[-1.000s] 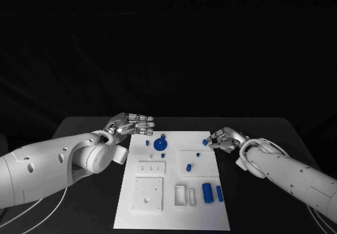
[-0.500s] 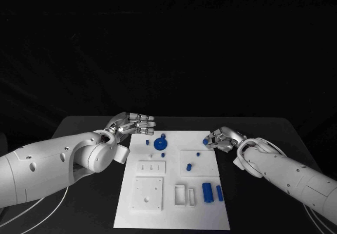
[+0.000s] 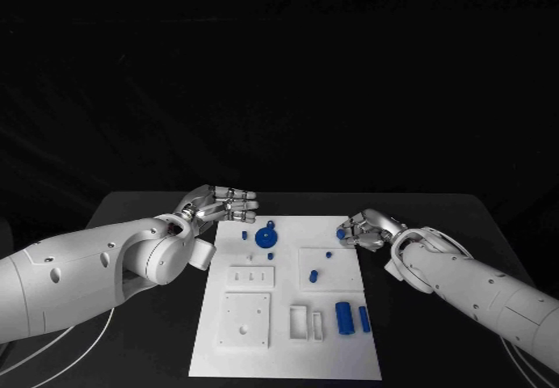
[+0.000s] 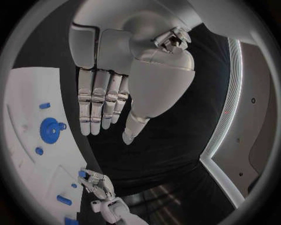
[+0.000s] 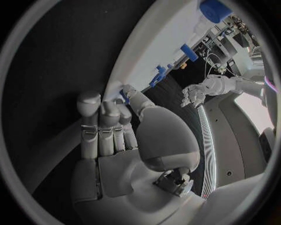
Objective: Assemble the parts on the task board
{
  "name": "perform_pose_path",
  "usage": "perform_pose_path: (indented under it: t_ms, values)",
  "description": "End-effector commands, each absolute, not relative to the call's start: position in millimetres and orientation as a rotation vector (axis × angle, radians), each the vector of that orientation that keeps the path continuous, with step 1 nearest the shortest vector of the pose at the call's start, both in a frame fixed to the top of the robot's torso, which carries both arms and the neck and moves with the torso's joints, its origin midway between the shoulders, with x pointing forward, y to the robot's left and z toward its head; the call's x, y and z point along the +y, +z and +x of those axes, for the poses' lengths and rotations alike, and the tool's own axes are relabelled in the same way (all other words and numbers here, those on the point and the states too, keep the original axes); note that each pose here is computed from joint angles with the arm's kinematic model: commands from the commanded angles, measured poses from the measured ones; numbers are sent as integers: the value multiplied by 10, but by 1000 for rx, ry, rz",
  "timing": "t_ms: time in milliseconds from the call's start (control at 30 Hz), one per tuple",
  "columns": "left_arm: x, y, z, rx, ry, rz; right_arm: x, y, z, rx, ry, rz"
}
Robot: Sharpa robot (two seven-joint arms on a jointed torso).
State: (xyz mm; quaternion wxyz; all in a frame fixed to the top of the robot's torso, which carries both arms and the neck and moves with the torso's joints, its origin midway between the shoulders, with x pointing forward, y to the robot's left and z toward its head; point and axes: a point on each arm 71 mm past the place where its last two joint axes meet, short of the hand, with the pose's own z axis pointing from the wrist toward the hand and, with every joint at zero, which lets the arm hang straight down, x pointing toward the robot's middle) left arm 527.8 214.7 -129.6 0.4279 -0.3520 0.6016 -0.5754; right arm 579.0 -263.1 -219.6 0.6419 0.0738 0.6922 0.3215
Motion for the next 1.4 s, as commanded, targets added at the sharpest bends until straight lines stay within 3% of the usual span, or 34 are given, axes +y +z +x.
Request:
perform_pose_path:
  t_ms: [33,1400]
  values:
    - [2120,-1290,5273,1511,-1454,-866,-2616,-2237,5785,1598,720,156]
    - [2114,-1294,5272,1519,-1452,-869,-2575,-2241,5812,1566,709,168]
